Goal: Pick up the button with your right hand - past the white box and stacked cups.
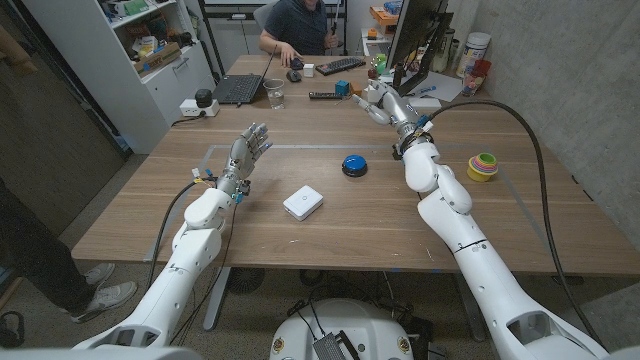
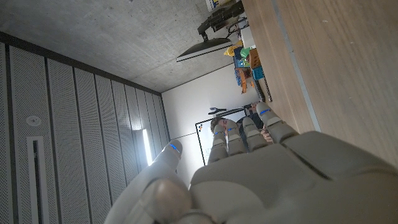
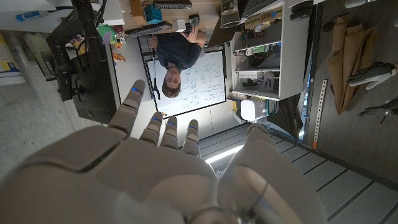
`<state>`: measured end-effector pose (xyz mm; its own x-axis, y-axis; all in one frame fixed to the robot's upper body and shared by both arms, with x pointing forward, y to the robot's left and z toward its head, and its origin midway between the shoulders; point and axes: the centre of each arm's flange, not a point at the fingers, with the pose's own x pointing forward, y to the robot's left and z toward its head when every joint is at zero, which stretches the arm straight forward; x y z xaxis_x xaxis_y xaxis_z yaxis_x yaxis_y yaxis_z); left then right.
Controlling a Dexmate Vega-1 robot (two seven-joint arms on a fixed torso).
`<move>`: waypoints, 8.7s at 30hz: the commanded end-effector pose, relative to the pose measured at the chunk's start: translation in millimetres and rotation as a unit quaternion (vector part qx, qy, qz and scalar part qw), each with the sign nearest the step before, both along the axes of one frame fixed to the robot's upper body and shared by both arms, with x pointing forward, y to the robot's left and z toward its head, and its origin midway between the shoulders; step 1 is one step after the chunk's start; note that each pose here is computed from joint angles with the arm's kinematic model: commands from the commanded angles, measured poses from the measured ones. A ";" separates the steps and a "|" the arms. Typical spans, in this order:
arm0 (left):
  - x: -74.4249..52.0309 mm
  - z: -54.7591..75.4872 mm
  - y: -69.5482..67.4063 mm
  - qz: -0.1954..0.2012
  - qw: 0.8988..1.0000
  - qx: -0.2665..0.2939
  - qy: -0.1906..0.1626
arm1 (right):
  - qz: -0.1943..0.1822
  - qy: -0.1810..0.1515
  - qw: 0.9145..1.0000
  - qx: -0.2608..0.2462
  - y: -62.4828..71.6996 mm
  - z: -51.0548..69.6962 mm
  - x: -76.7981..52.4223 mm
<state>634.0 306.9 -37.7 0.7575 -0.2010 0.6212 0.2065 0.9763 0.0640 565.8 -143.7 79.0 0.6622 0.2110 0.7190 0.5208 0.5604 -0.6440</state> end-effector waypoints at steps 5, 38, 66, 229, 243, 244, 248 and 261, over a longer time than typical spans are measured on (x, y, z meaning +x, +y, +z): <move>1.8 1.9 -0.9 -0.007 1.000 0.001 -0.005 | -0.110 -0.053 0.990 -0.065 12.8 2.2 -9.0; 14.0 -1.4 9.4 0.001 1.000 0.007 0.011 | -0.208 -0.010 0.965 -0.157 30.7 -18.7 30.4; 21.6 -6.1 11.4 0.003 1.000 0.005 0.023 | -0.219 0.025 0.953 -0.209 37.3 -48.3 52.8; 34.8 9.8 -2.7 0.005 1.000 0.018 -0.009 | -0.157 0.017 0.948 -0.277 47.0 -51.2 80.2; 35.6 9.6 -1.8 0.002 1.000 0.020 -0.007 | -0.156 0.005 0.953 -0.259 45.9 -32.4 73.2; 35.4 9.5 -1.7 0.003 1.000 0.021 -0.007 | -0.160 0.003 0.952 -0.259 46.3 -31.8 72.5; 35.4 10.3 -1.0 0.004 1.000 0.021 -0.008 | -0.159 -0.002 0.952 -0.260 46.7 -28.2 71.1; 34.7 10.1 -1.3 0.002 1.000 0.020 -0.010 | -0.157 -0.020 0.958 -0.240 43.3 -8.9 60.4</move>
